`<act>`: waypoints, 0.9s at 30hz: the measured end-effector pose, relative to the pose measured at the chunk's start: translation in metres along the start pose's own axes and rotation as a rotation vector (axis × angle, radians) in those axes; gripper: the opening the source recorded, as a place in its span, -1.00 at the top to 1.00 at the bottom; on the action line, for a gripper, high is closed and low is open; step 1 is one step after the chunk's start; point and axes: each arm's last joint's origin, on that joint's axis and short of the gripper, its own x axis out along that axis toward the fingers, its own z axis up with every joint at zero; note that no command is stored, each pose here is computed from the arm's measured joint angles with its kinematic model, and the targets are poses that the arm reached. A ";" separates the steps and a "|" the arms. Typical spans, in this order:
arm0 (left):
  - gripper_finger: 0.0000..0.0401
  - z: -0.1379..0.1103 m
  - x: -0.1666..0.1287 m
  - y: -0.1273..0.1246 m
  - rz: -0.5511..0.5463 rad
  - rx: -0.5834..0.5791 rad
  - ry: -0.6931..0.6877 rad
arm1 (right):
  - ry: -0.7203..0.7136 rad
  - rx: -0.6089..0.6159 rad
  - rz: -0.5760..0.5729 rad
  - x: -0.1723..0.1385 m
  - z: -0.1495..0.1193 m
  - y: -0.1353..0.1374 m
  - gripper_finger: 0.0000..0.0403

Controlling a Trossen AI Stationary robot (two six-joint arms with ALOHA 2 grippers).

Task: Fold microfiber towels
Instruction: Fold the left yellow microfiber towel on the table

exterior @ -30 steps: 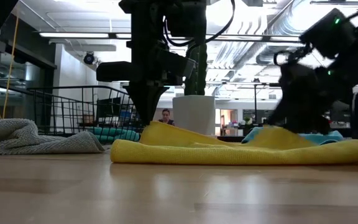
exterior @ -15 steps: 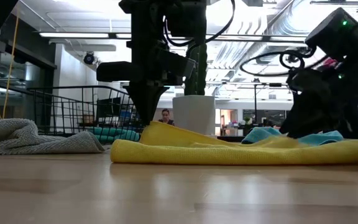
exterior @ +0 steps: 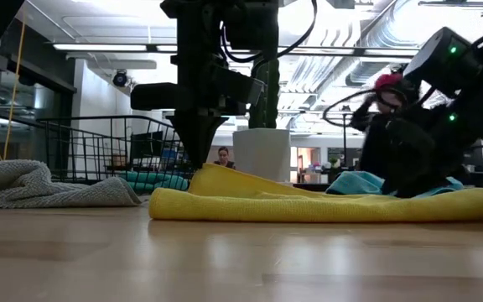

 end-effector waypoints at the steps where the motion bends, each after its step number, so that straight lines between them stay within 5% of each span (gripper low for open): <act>1: 1.00 0.000 0.000 0.000 0.000 0.000 0.000 | -0.001 0.008 -0.004 0.002 0.000 0.001 -0.02; 16: 1.00 0.000 0.000 0.000 -0.004 0.012 0.000 | -0.023 0.007 0.129 0.014 0.001 0.015 -0.02; 27: 1.00 0.000 0.000 0.000 -0.004 0.012 0.000 | 0.016 -0.095 0.342 -0.001 0.003 0.028 -0.02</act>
